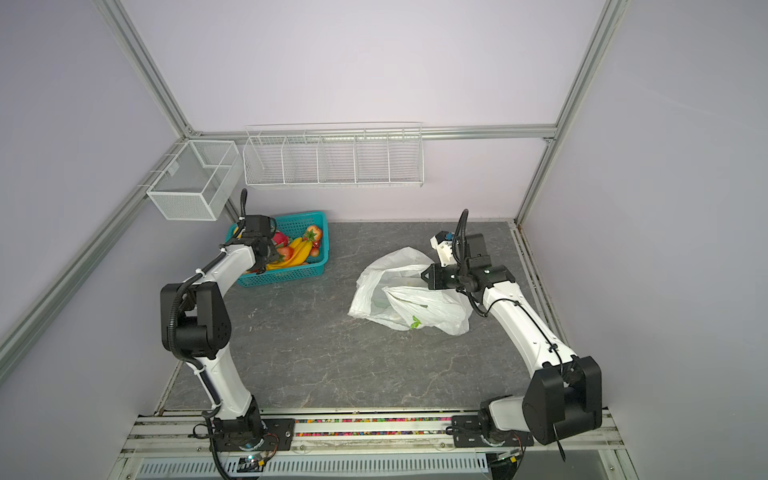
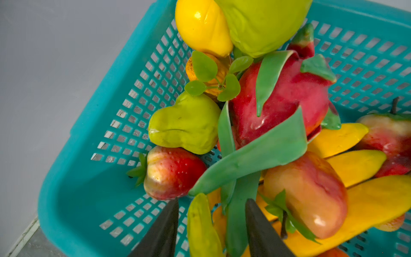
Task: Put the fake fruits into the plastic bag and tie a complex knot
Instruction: 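Lower the left gripper into the basket and grasp the yellow bananas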
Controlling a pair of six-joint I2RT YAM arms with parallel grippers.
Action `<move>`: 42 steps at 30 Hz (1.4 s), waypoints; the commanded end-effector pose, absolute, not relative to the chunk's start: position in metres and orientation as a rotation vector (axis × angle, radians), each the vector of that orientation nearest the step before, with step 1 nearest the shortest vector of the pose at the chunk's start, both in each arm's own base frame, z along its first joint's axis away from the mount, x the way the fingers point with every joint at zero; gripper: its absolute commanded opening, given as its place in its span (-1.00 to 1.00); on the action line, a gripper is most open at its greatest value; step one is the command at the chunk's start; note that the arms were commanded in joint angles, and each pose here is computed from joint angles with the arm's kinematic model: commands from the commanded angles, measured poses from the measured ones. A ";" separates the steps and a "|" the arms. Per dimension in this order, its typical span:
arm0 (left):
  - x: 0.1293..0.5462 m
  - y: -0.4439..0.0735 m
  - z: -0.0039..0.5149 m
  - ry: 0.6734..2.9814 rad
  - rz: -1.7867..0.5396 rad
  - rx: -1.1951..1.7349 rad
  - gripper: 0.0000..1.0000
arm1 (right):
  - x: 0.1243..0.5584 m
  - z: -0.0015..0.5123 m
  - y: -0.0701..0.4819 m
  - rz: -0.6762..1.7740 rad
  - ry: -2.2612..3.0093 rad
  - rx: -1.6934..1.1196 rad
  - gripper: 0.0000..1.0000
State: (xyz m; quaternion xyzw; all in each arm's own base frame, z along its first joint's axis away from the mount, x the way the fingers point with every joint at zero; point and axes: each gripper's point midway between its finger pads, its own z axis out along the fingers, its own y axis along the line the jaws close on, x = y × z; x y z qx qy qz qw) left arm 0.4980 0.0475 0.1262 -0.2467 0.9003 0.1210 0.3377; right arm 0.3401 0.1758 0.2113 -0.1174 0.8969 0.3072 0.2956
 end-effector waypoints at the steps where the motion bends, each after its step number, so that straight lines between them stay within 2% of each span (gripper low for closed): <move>1: 0.504 0.050 0.128 2.338 0.332 -0.674 -0.14 | 0.338 0.203 0.180 0.824 2.400 -0.349 -0.83; 16: 0.506 0.049 0.151 2.308 0.466 -0.621 -0.70 | 0.336 0.201 0.181 0.810 2.411 -0.363 -0.82; 24: 0.503 0.053 0.189 2.279 0.659 -0.496 -0.82 | 0.336 0.199 0.182 0.808 2.418 -0.369 -0.82; 34: 0.492 0.065 0.240 2.192 1.035 -0.325 -0.96 | 0.336 0.199 0.184 0.810 2.422 -0.378 -0.82; 42: 0.481 0.065 0.267 2.146 1.117 -0.272 -1.00 | 0.335 0.200 0.182 0.791 2.424 -0.377 -0.81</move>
